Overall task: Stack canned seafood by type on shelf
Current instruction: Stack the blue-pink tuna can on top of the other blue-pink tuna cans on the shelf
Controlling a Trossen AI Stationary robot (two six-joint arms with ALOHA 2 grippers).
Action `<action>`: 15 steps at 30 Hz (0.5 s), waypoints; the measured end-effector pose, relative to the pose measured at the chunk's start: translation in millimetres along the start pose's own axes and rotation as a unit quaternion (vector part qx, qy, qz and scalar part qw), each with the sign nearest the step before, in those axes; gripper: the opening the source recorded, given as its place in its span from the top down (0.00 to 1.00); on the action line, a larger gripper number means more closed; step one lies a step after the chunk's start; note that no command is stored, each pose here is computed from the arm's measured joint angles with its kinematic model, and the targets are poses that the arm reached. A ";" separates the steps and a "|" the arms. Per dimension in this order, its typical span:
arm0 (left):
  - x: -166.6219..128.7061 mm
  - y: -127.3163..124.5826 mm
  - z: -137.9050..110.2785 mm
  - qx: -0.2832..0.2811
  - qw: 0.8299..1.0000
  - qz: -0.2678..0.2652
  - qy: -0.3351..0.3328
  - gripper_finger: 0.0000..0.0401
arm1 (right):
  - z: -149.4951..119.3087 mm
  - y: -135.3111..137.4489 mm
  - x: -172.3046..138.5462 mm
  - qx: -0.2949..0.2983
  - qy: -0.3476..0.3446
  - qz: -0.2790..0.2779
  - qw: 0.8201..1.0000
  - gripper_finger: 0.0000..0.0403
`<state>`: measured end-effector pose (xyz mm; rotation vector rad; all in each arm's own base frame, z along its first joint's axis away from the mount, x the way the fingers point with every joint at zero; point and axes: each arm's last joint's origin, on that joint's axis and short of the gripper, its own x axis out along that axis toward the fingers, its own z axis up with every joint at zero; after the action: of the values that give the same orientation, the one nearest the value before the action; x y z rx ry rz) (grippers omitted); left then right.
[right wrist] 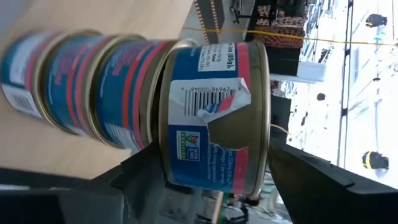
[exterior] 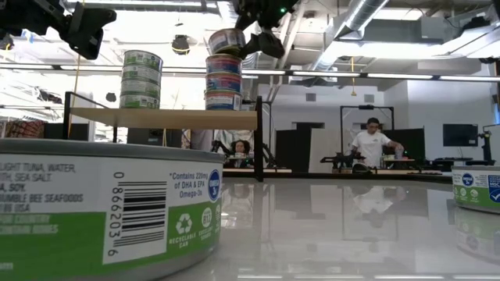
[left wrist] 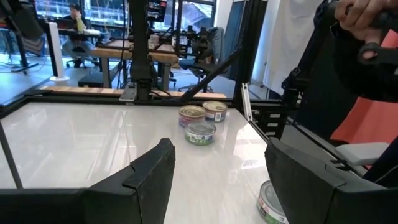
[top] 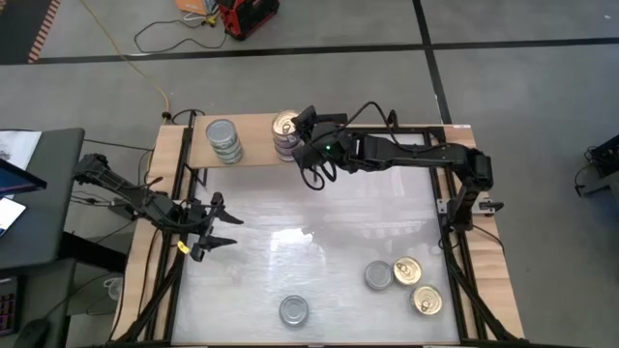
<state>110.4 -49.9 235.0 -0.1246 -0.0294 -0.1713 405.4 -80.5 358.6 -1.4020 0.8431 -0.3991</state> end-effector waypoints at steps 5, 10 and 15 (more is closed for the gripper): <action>0.0 0.0 0.0 0.000 1.000 0.000 0.000 0.40 | -1.0 -0.7 0.7 -0.017 0.003 -0.003 1.000 0.24; 0.0 -0.1 0.1 0.006 1.000 -0.001 -0.001 0.40 | -4.3 -0.4 2.7 -0.034 0.007 0.002 0.999 0.24; 0.0 -0.3 0.2 0.008 1.000 -0.005 -0.001 0.40 | -2.0 -0.9 1.5 -0.058 0.000 -0.001 0.998 0.24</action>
<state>110.3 -50.1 235.2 -0.1087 -0.0329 -0.1801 405.1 -83.0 359.2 -1.5111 0.8754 -0.3562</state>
